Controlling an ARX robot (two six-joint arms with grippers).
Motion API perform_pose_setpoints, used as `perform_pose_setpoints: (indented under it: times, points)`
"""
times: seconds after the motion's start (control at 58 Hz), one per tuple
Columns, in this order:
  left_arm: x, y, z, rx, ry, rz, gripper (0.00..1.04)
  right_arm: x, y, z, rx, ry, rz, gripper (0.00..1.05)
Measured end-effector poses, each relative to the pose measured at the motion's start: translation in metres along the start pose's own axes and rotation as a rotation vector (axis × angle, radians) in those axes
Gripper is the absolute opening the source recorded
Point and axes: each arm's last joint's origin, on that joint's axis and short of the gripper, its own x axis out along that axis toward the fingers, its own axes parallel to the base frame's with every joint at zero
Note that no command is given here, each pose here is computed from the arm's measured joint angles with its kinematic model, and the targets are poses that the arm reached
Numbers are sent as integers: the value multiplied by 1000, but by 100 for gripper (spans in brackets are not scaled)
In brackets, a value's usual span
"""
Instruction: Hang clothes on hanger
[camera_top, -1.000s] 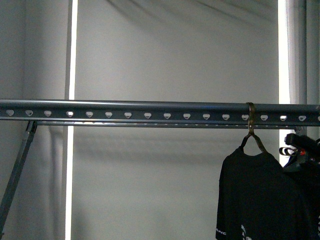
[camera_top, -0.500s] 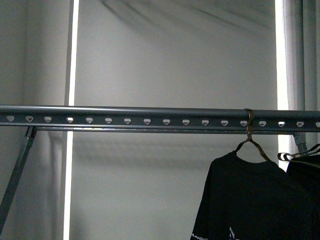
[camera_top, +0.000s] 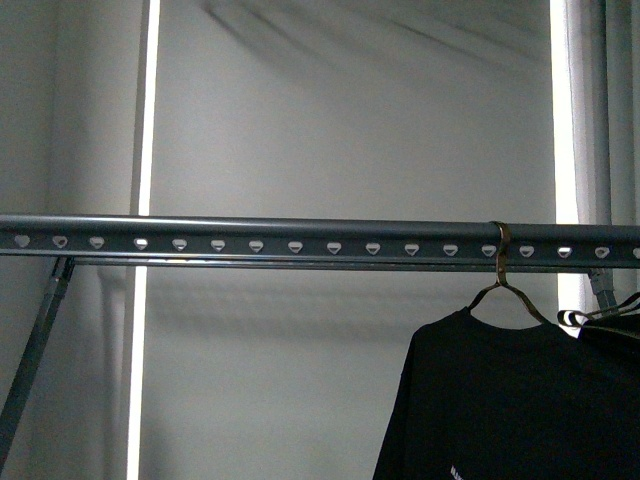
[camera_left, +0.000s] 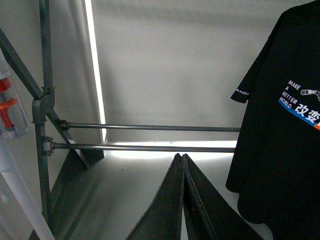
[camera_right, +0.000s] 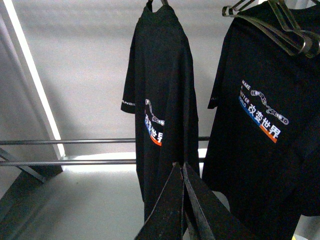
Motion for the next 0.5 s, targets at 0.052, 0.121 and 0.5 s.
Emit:
perform_pose_setpoints:
  times: [0.052,0.121,0.5]
  points:
    - [0,0,0,0,0,0,4,0,0,-1,0,-1,0,2]
    - [0,0,0,0,0,0,4,0,0,-4,0,2,0,2]
    - [0,0,0,0,0,0,4,0,0,-18,0,1,-1,2]
